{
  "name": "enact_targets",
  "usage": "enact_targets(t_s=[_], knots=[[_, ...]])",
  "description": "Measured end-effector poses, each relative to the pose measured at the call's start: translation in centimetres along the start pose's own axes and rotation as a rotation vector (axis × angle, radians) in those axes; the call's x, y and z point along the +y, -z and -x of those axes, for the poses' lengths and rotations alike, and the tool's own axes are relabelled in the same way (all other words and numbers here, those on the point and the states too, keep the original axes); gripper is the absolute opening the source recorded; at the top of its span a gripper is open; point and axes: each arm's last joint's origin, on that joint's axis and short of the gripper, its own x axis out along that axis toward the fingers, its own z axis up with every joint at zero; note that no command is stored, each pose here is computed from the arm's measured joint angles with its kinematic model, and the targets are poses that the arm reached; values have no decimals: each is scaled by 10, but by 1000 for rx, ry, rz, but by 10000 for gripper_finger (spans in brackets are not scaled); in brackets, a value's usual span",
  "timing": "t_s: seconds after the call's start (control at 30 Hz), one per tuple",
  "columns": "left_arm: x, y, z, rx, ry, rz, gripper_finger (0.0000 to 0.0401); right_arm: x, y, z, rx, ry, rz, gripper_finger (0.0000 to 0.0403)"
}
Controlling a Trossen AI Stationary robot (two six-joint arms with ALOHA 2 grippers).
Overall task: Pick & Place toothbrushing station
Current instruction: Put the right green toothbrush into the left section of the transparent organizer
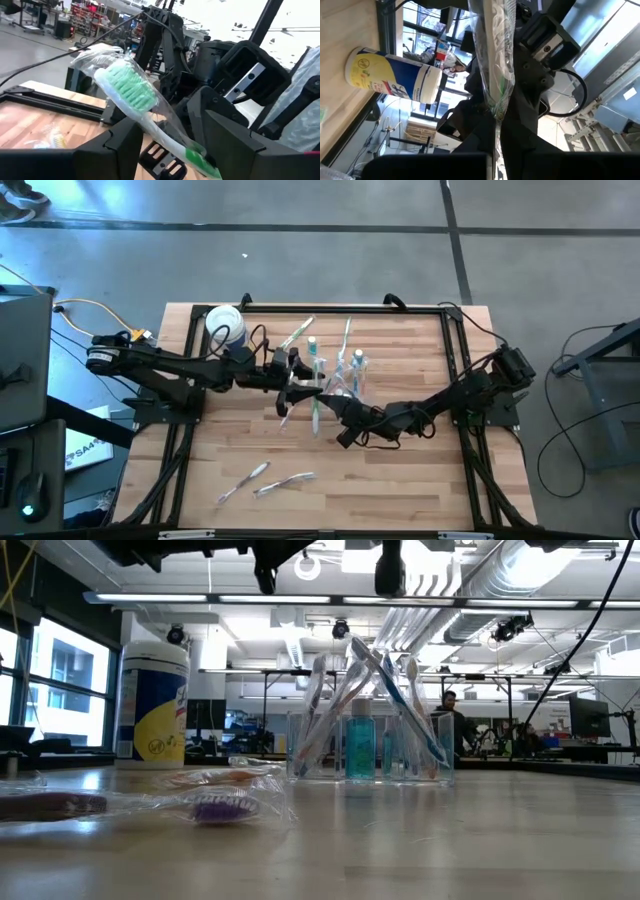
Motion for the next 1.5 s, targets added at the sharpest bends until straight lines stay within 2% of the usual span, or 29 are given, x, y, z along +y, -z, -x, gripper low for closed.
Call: enact_targets(t_s=[0.17, 0.33, 0.47, 0.7, 0.93, 1.1, 1.2, 1.33, 1.5], knots=[[1, 0, 0, 0, -18, -22, 161, 1, 0, 0, -4, -7, 9, 4], [1, 0, 0, 0, -17, -41, 84, 2, -1, 0, -3, -13, 20, 4], [0, 0, 0, -2, -11, -79, 17, 7, -1, 0, 9, -66, 54, 4], [0, 0, 0, -7, -11, -83, 10, 6, -4, 2, 12, -63, -97, 8], [1, -1, 0, -9, -20, -90, 10, -2, -15, 16, 38, -65, -46, 9], [0, -3, 2, -10, -18, -73, 10, -11, -15, 23, 74, -53, -81, 10], [-1, -5, 5, 0, -24, -76, 10, -24, -11, 30, 174, -30, -167, 10], [-2, -7, 7, 7, -37, -127, 10, -47, 1, 43, 337, 45, -396, 9], [-8, -16, 13, -7, 65, -175, 10, -74, 33, 52, 433, 146, -627, 5]])
